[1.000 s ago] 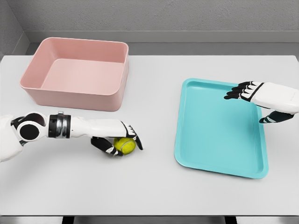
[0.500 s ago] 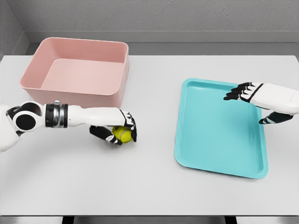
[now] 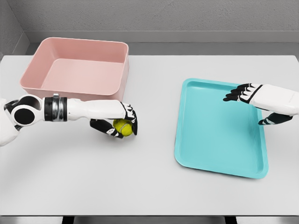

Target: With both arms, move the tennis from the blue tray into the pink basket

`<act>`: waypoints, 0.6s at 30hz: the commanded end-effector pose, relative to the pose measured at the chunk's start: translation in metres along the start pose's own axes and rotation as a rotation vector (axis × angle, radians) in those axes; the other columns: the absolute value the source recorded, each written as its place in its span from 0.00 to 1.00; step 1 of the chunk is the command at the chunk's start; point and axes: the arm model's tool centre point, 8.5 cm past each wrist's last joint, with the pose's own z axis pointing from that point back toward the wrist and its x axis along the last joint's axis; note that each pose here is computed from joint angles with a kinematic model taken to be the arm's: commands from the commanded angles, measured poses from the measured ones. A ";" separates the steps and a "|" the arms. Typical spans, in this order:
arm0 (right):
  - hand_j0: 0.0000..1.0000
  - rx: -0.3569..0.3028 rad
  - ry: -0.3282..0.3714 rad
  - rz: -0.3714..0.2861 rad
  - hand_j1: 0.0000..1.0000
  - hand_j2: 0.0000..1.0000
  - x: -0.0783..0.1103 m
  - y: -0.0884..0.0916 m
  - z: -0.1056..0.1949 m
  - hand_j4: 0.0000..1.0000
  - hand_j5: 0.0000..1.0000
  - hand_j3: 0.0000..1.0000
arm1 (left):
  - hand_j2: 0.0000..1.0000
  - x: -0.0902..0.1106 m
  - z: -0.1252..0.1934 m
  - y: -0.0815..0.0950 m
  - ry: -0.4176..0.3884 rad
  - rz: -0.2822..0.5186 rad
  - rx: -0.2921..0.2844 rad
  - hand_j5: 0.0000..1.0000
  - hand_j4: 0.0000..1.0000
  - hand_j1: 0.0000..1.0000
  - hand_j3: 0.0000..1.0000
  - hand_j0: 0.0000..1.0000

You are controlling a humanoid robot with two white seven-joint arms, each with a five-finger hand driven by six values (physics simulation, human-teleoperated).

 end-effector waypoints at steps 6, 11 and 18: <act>1.00 -0.004 -0.002 -0.008 1.00 1.00 0.000 0.000 0.000 1.00 1.00 1.00 | 0.51 0.001 0.001 0.007 -0.001 -0.007 0.010 0.51 0.51 0.51 0.51 0.51; 1.00 0.000 -0.013 -0.025 1.00 1.00 0.003 0.009 -0.005 1.00 1.00 1.00 | 0.51 0.003 0.002 0.017 0.001 -0.029 0.016 0.51 0.51 0.51 0.51 0.51; 1.00 0.026 -0.013 -0.034 1.00 1.00 0.004 0.016 -0.005 1.00 1.00 1.00 | 0.51 0.005 0.003 0.029 0.002 -0.054 0.022 0.51 0.51 0.51 0.51 0.51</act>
